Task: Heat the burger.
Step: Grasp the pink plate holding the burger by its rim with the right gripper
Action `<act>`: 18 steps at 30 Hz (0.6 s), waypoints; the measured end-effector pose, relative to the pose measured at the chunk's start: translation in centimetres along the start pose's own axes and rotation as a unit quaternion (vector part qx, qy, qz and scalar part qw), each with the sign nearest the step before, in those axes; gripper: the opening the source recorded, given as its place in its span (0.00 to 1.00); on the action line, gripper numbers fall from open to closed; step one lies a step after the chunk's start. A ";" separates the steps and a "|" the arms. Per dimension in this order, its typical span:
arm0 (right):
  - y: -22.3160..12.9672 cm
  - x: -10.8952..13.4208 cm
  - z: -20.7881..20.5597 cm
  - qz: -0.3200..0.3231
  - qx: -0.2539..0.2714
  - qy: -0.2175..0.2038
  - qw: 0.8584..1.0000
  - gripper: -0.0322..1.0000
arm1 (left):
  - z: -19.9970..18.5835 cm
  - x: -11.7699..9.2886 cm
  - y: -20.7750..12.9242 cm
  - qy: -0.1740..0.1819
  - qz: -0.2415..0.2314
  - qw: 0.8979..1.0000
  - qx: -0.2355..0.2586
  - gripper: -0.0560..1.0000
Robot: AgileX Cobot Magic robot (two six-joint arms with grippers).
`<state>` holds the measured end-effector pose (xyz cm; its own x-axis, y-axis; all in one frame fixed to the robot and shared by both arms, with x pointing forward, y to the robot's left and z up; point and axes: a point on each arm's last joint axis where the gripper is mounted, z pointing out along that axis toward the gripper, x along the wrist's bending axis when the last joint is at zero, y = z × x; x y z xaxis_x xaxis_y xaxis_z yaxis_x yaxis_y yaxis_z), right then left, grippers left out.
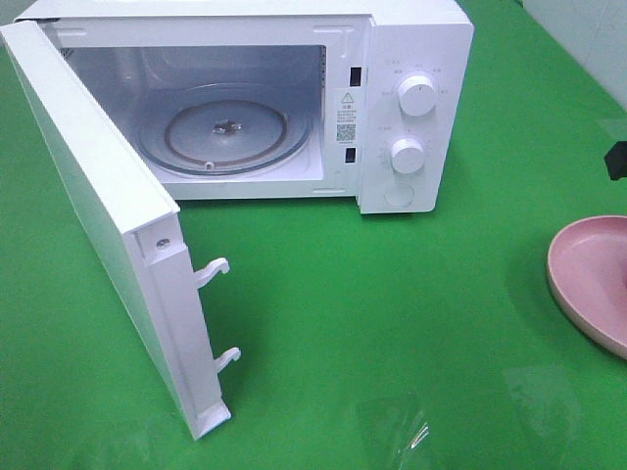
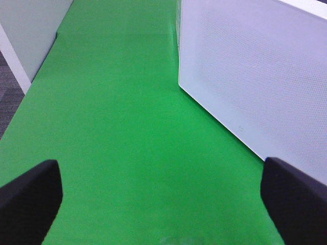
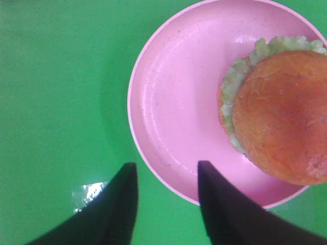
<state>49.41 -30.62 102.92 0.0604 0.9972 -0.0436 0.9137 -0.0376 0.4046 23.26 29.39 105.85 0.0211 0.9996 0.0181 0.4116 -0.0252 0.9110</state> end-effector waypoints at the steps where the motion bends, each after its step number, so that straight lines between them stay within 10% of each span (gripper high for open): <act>1: 0.1 0.0 0.3 -0.007 0.002 0.000 1.000 0.58 | 0.0 0.0 0.0 0.000 0.000 1.000 0.000 0.99; 8: 0.1 0.1 1.2 -0.023 0.017 0.000 1.000 0.95 | 0.0 0.0 0.0 0.000 0.000 1.000 0.000 0.99; 18: 0.1 0.3 3.6 -0.024 0.058 0.001 0.998 0.98 | 0.0 0.0 0.0 0.000 0.000 1.000 0.000 0.99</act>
<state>50.93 -30.60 99.66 0.0142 0.9982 -0.0584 0.9559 0.0036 0.2937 23.26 29.39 105.85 0.0211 0.9996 0.0181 0.4116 -0.0252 0.9110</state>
